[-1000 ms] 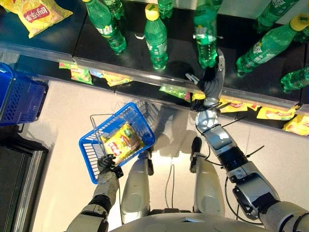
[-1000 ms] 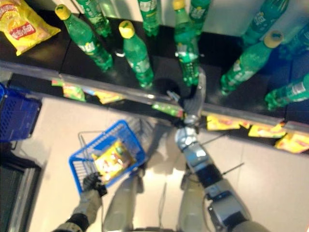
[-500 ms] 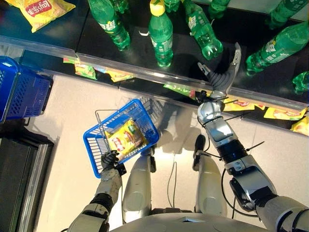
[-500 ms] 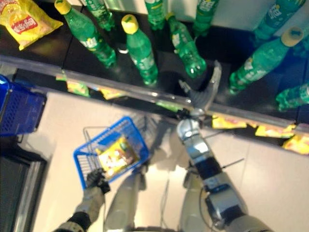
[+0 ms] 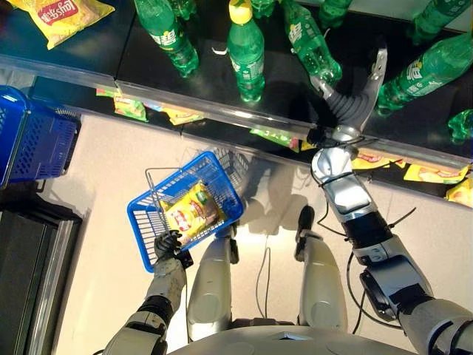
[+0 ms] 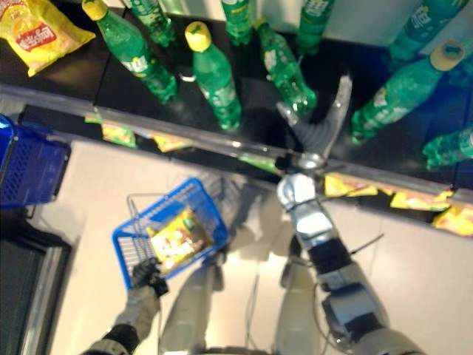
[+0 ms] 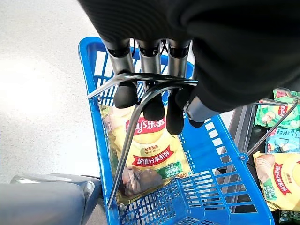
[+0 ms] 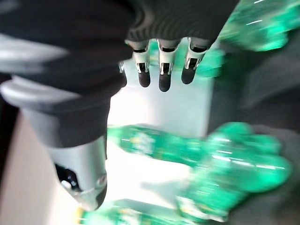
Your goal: Pick up the snacks into the basket
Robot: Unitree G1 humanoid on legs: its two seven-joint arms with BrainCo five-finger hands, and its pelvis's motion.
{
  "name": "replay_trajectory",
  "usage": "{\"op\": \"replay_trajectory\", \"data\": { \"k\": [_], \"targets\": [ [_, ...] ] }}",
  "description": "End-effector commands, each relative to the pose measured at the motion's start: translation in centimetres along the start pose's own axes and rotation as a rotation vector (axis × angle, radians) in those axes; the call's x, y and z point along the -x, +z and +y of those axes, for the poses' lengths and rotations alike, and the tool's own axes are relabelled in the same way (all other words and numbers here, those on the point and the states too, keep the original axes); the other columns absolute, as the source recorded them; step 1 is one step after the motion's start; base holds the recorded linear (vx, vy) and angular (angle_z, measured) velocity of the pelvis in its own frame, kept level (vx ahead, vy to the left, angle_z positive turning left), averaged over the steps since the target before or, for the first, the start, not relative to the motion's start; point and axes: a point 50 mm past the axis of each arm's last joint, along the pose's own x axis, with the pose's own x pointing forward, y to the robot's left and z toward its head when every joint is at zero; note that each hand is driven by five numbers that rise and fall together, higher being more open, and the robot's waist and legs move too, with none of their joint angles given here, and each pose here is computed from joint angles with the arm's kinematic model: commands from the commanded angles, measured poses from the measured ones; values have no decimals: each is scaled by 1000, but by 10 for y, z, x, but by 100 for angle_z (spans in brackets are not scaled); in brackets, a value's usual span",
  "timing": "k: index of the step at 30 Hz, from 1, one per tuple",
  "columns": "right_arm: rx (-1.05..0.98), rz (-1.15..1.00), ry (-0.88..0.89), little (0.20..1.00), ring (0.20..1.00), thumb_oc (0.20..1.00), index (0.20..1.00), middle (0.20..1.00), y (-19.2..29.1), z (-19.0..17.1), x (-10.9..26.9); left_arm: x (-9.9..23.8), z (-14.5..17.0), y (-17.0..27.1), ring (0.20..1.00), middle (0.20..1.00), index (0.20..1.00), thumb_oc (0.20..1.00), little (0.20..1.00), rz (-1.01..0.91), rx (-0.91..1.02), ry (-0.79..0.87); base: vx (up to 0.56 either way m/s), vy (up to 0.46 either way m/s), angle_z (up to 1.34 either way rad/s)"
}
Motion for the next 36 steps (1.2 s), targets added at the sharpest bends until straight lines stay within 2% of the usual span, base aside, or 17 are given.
{"op": "replay_trajectory", "data": {
  "k": [1, 8, 16, 24, 31, 36],
  "targets": [
    [-130, -190, -9, 1000, 1000, 1000, 1000, 1000, 44, 3, -14, -5, 42, 3, 200, 200, 200, 200, 200, -43, -47, 127, 0, 0, 0],
    [-179, -245, 11, 1000, 1000, 1000, 1000, 1000, 65, 13, -31, -8, 52, 5, 200, 200, 200, 200, 200, -40, -60, 154, 3, -2, 2],
    [-81, -148, -20, 1000, 1000, 1000, 1000, 1000, 65, 41, -79, -12, 58, 15, 200, 200, 200, 200, 200, -67, -71, 150, -7, -6, 6],
    [92, -76, -21, 1000, 1000, 1000, 1000, 1000, 49, 46, -103, -15, 61, 22, 200, 200, 200, 200, 200, -83, -74, 147, -14, 2, 9],
    [228, -30, 46, 1000, 1000, 1000, 1000, 1000, 36, 53, -112, -18, 62, 25, 200, 200, 200, 200, 200, -87, -67, 145, -9, 6, 6],
    [475, -52, 101, 1000, 1000, 1000, 1000, 1000, 21, 49, -117, -17, 58, 26, 200, 200, 200, 200, 200, -90, -53, 125, 0, 0, 0]
  ]
}}
